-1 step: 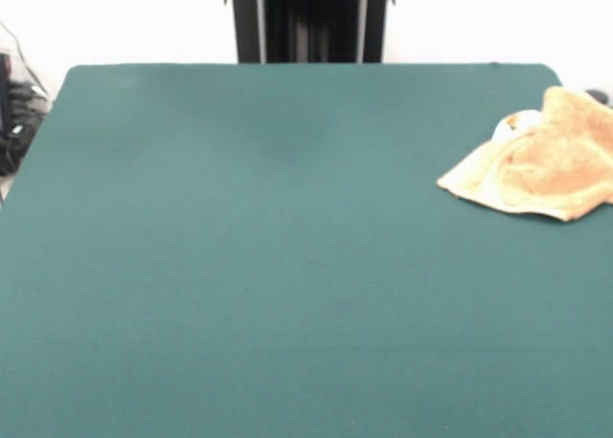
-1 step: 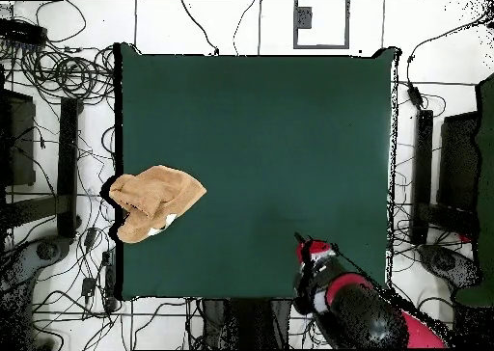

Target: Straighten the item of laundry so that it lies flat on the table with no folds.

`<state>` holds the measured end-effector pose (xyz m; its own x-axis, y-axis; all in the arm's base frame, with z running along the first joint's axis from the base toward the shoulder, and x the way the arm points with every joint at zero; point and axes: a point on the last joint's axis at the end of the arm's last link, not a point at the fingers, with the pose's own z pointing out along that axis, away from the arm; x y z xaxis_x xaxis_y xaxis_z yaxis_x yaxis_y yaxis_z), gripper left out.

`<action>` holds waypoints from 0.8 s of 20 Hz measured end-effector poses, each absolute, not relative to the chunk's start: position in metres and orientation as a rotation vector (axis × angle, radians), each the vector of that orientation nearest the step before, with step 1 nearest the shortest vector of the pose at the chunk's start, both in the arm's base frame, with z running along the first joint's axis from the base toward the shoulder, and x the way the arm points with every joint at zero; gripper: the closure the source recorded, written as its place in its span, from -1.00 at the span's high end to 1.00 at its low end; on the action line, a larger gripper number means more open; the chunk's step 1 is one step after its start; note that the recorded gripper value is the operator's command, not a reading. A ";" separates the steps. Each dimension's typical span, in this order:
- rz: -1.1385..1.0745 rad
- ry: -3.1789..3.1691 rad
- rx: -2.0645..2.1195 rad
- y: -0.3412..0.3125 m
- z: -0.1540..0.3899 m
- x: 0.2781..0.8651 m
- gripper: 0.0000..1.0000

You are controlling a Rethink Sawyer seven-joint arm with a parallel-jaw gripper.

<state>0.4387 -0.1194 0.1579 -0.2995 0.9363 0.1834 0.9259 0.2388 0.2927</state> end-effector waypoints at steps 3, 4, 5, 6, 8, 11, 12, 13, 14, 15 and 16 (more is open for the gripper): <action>0.625 2.423 1.812 -0.120 0.168 0.425 1.00; 0.650 2.408 1.807 -0.122 0.172 0.420 1.00; 0.669 2.394 1.801 -0.123 0.174 0.416 1.00; 0.699 2.362 1.805 -0.127 0.179 0.409 1.00; 0.732 2.315 1.815 -0.133 0.184 0.398 1.00; 0.768 2.225 1.849 -0.146 0.191 0.380 1.00; 0.773 2.205 1.859 -0.150 0.192 0.376 1.00; 0.771 2.150 1.885 -0.167 0.196 0.359 1.00; 0.760 2.133 1.888 -0.176 0.197 0.352 1.00; 0.731 2.104 1.896 -0.194 0.200 0.340 1.00; 0.706 2.087 1.899 -0.207 0.202 0.331 1.00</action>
<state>0.3310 -0.2072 0.2016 -0.1321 0.9803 0.1468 0.8682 0.0430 0.4943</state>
